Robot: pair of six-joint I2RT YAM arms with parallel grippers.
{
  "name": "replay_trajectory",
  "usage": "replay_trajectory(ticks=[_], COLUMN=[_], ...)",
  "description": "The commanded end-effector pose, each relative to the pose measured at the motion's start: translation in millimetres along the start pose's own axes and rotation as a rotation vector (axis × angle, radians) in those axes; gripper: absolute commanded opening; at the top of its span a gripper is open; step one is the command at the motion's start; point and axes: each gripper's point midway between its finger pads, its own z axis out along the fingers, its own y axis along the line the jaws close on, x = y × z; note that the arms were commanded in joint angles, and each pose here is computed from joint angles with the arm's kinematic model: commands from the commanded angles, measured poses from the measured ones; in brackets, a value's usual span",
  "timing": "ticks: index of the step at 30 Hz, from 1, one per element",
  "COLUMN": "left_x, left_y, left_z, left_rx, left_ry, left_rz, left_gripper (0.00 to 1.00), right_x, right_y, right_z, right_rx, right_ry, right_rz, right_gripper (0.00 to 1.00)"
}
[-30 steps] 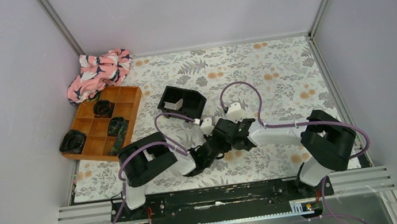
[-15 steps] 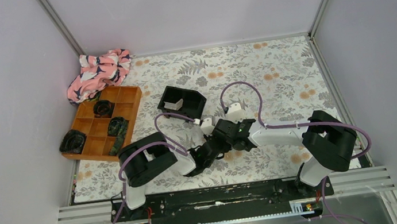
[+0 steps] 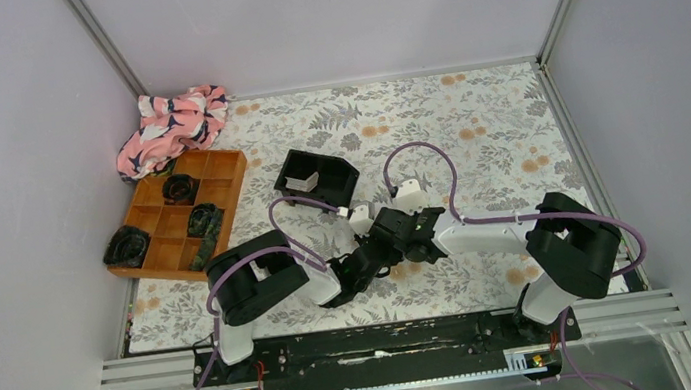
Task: Put the credit cards into the card holder
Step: Close the card holder at the center of the board.
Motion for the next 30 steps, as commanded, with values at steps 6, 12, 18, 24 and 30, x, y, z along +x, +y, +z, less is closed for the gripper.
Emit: replay_trajectory(ticks=[6,12,18,24,30], left_x=[19.5,18.8,19.5,19.7,20.2], left_y=[29.1,29.1,28.9,29.0,27.0], left_z=[-0.6,-0.7,-0.5,-0.7,0.6], left_rx=[-0.073,-0.072,-0.070,-0.071,-0.067], left_ry=[0.059,0.057,0.057,0.058,0.060], left_rz=[0.053,0.052,0.050,0.053,0.051], left_gripper=[0.05,0.05,0.05,0.05,0.05], right_x=[10.3,16.4,14.2,1.5,-6.7], right_y=[4.7,0.6,-6.8,-13.6,-19.9], right_z=[-0.1,2.4,0.7,-6.7,-11.7], right_rx=[-0.006,0.013,0.042,0.049,0.066], right_ry=[0.006,0.015,0.003,-0.040,-0.064], right_rz=[-0.003,-0.006,-0.007,0.013,0.008], right_gripper=[0.13,0.13,0.13,0.13,0.12])
